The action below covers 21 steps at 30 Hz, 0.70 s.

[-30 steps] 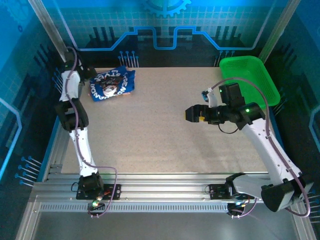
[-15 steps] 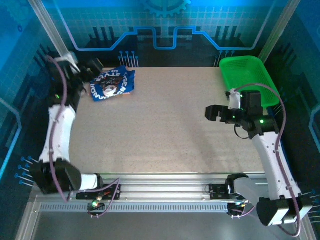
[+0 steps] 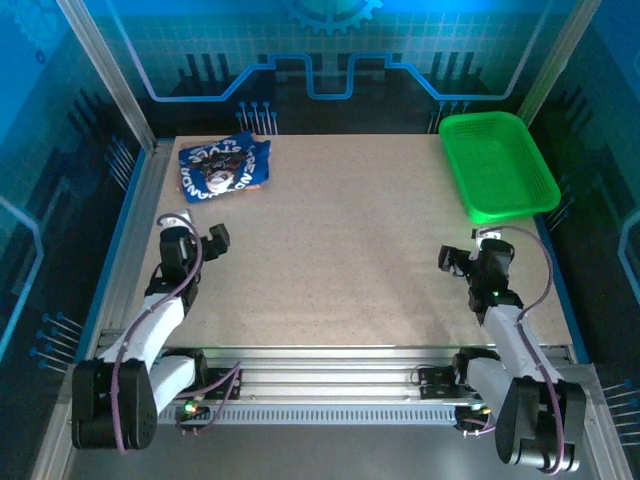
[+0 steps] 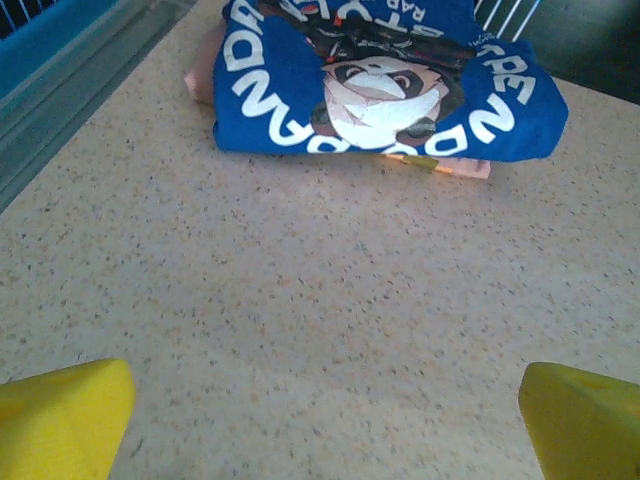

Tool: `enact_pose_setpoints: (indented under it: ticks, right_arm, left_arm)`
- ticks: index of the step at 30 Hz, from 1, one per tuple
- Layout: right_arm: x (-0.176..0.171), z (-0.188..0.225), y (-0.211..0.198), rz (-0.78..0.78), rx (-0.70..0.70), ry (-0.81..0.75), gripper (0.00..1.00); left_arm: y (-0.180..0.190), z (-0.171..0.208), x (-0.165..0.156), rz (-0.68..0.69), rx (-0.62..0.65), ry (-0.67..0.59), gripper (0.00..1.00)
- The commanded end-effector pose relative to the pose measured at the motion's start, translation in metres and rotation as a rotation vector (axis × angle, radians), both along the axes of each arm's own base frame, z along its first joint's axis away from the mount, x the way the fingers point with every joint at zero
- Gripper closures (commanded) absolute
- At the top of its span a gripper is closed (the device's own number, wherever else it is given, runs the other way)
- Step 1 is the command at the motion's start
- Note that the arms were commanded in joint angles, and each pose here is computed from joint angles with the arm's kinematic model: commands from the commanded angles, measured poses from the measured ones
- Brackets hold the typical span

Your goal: Fold and stack the t-shirts

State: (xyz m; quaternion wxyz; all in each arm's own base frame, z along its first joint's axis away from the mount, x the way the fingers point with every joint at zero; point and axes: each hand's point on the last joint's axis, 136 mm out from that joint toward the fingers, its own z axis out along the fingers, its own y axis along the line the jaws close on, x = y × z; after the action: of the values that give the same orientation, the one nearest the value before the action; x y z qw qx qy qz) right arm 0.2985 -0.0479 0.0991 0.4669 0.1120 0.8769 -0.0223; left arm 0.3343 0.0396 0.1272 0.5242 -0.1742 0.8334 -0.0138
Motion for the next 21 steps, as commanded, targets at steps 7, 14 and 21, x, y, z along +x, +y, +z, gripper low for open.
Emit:
enact_pose_setpoints:
  ticks: [7, 14, 21]
  right_arm:
    - [0.08, 0.029, 0.043, 0.201, -0.041, -0.284, 0.0]
    - [0.09, 0.0, 0.06, 0.239, -0.123, -0.259, 0.0]
    - [0.096, -0.003, 0.059, 0.221, -0.132, -0.207, 0.0]
  left_arm:
    - [-0.014, -0.016, 0.05, -0.127, 0.07, -0.166, 0.01]
    - [-0.028, -0.028, 0.053, -0.195, 0.092, -0.19, 0.01]
    - [-0.026, -0.032, 0.058, -0.178, 0.102, -0.142, 0.01]
